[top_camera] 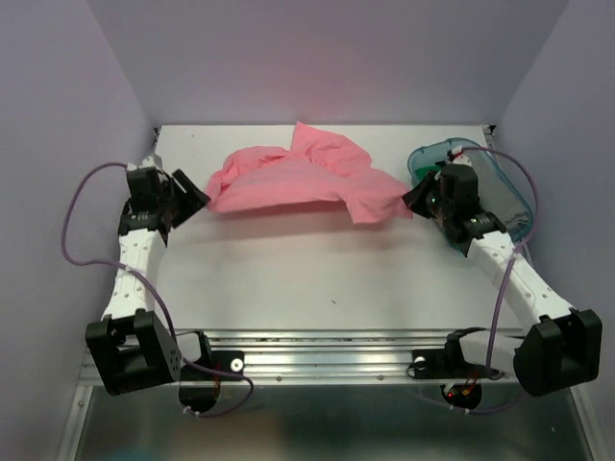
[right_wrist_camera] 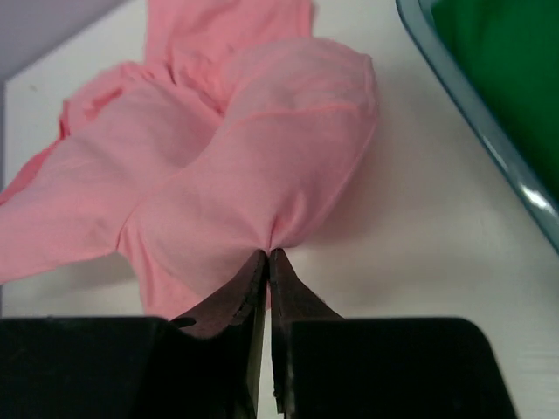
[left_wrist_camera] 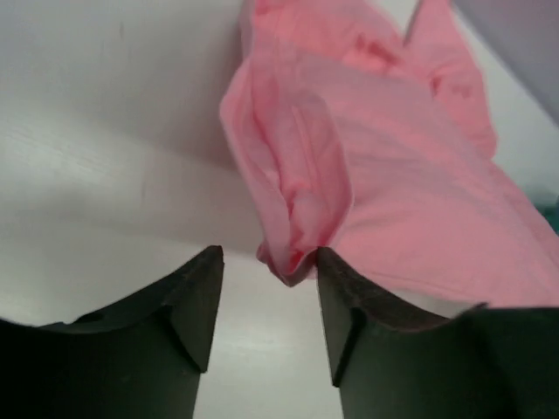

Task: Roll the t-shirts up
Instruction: Flatten out the T-shirt at the center of the board.

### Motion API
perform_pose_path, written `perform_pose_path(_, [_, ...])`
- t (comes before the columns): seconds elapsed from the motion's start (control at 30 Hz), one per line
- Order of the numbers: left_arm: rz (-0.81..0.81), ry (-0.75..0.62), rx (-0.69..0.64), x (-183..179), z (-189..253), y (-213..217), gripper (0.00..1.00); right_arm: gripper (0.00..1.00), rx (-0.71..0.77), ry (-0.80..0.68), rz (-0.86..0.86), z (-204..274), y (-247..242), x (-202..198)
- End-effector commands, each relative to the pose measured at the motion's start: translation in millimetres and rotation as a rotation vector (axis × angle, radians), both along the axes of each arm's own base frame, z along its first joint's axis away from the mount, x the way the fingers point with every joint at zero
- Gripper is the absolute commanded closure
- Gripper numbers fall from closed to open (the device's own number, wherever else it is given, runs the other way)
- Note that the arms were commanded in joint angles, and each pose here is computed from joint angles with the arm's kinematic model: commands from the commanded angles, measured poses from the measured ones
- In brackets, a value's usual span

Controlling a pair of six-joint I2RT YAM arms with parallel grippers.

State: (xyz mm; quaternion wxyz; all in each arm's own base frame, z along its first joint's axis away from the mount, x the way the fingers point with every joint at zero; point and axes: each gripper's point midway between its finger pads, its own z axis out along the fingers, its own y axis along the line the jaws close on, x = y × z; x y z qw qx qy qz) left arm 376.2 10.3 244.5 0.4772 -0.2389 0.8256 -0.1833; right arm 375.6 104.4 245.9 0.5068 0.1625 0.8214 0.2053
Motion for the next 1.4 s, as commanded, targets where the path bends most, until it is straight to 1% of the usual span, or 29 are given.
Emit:
perform_pose_path(0.0, [0.026, 0.264, -0.078, -48.5, -113.1, -10.4, 0.08, 0.82, 0.045, 0.275, 0.061, -103.0, 9.8, -46.8])
perform_pose_path(0.03, [0.034, 0.282, -0.077, -53.7, -120.1, -9.9, 0.04, 0.71, 0.04, 0.315, 0.06, -117.9, 8.3, -55.0])
perform_pose_path(0.07, [0.044, 0.297, -0.072, -57.7, -125.0, -8.6, 0.01, 0.55, 0.031, 0.352, 0.053, -130.1, 5.7, -63.2])
perform_pose_path(0.1, [0.068, 0.299, -0.053, -60.6, -123.1, -4.0, 0.01, 0.33, 0.017, 0.379, 0.041, -141.3, 1.5, -70.6])
perform_pose_path(0.2, [0.129, 0.271, -0.001, -58.8, -105.6, 9.7, 0.01, 0.26, -0.004, 0.385, 0.026, -141.3, -3.7, -74.5])
perform_pose_path(0.27, [0.152, 0.272, 0.025, -59.5, -101.0, 15.8, 0.1, 0.26, -0.017, 0.366, 0.019, -132.9, -5.8, -70.1])
perform_pose_path(0.3, [0.169, 0.27, 0.047, -59.3, -98.9, 20.5, 0.2, 0.26, -0.02, 0.354, 0.014, -128.7, -6.3, -66.2])
perform_pose_path(0.37, [0.185, 0.294, 0.065, -62.3, -104.3, 22.9, 0.31, 0.26, -0.019, 0.352, 0.015, -127.1, -5.5, -63.7])
perform_pose_path(0.4, [0.198, 0.311, 0.078, -65.0, -109.7, 25.0, 0.36, 0.26, -0.017, 0.348, 0.014, -125.6, -5.1, -62.0])
perform_pose_path(0.47, [0.196, 0.34, 0.085, -69.2, -117.4, 18.8, 0.41, 0.26, -0.009, 0.344, 0.019, -124.3, -2.9, -59.2])
perform_pose_path(0.5, [0.251, 0.357, 0.139, -72.5, -120.7, 28.7, 0.44, 0.26, -0.005, 0.342, 0.021, -124.0, -2.2, -58.5])
perform_pose_path(0.53, [0.266, 0.367, 0.169, -74.2, -122.4, 29.6, 0.48, 0.26, -0.002, 0.341, 0.021, -123.9, -1.7, -57.9])
perform_pose_path(0.63, [0.204, 0.375, 0.26, -69.8, -125.3, 11.5, 0.48, 0.26, 0.005, 0.338, 0.024, -124.0, 0.1, -55.5])
perform_pose_path(0.67, [0.15, 0.394, 0.285, -66.5, -132.0, -1.9, 0.47, 0.26, 0.007, 0.34, 0.028, -124.8, 1.0, -55.2])
perform_pose_path(0.73, [0.111, 0.403, 0.338, -59.5, -131.9, -13.7, 0.38, 0.26, 0.012, 0.349, 0.038, -128.8, 3.4, -54.2])
perform_pose_path(0.77, [0.056, 0.428, 0.366, -57.2, -140.9, -29.5, 0.33, 0.26, 0.017, 0.352, 0.04, -129.6, 4.4, -53.9])
perform_pose_path(0.8, [0.052, 0.42, 0.392, -51.7, -138.2, -33.6, 0.3, 0.26, 0.019, 0.356, 0.044, -131.1, 5.2, -54.0])
perform_pose_path(0.83, [0.039, 0.426, 0.419, -49.2, -140.5, -38.3, 0.3, 0.26, 0.022, 0.355, 0.043, -131.3, 5.8, -53.2])
perform_pose_path(0.87, [0.028, 0.429, 0.44, -46.6, -142.1, -43.3, 0.33, 0.26, 0.023, 0.355, 0.045, -131.5, 6.1, -53.0])
perform_pose_path(0.9, [0.015, 0.437, 0.49, -41.5, -145.4, -49.3, 0.37, 0.26, 0.023, 0.355, 0.041, -131.3, 5.8, -52.0])
perform_pose_path(0.93, [0.02, 0.446, 0.519, -38.8, -147.4, -49.2, 0.37, 0.25, 0.022, 0.355, 0.043, -131.3, 6.0, -52.1])
perform_pose_path(0.97, [0.021, 0.483, 0.555, -37.9, -156.2, -48.1, 0.37, 0.25, 0.022, 0.353, 0.042, -130.8, 5.7, -52.0])
perform_pose_path(1.03, [0.055, 0.485, 0.624, -30.3, -152.7, -42.9, 0.37, 0.25, 0.019, 0.353, 0.04, -130.7, 5.1, -52.1])
perform_pose_path(1.07, [0.059, 0.51, 0.664, -29.0, -158.7, -38.6, 0.38, 0.25, 0.019, 0.353, 0.04, -130.4, 5.1, -52.4])
perform_pose_path(1.1, [0.054, 0.522, 0.684, -27.9, -160.7, -37.0, 0.38, 0.25, 0.017, 0.352, 0.04, -130.2, 4.7, -52.6])
perform_pose_path(1.13, [0.036, 0.564, 0.717, -28.9, -168.3, -36.0, 0.39, 0.25, 0.018, 0.351, 0.038, -130.0, 4.6, -52.2])
perform_pose_path(1.3, [0.024, 0.636, 0.801, -30.1, -182.6, -30.3, 0.41, 0.25, 0.024, 0.358, 0.035, -132.4, 5.1, -52.0])
perform_pose_path(1.37, [0.018, 0.638, 0.805, -30.2, -185.1, -30.9, 0.47, 0.25, 0.025, 0.359, 0.034, -132.5, 5.3, -51.4])
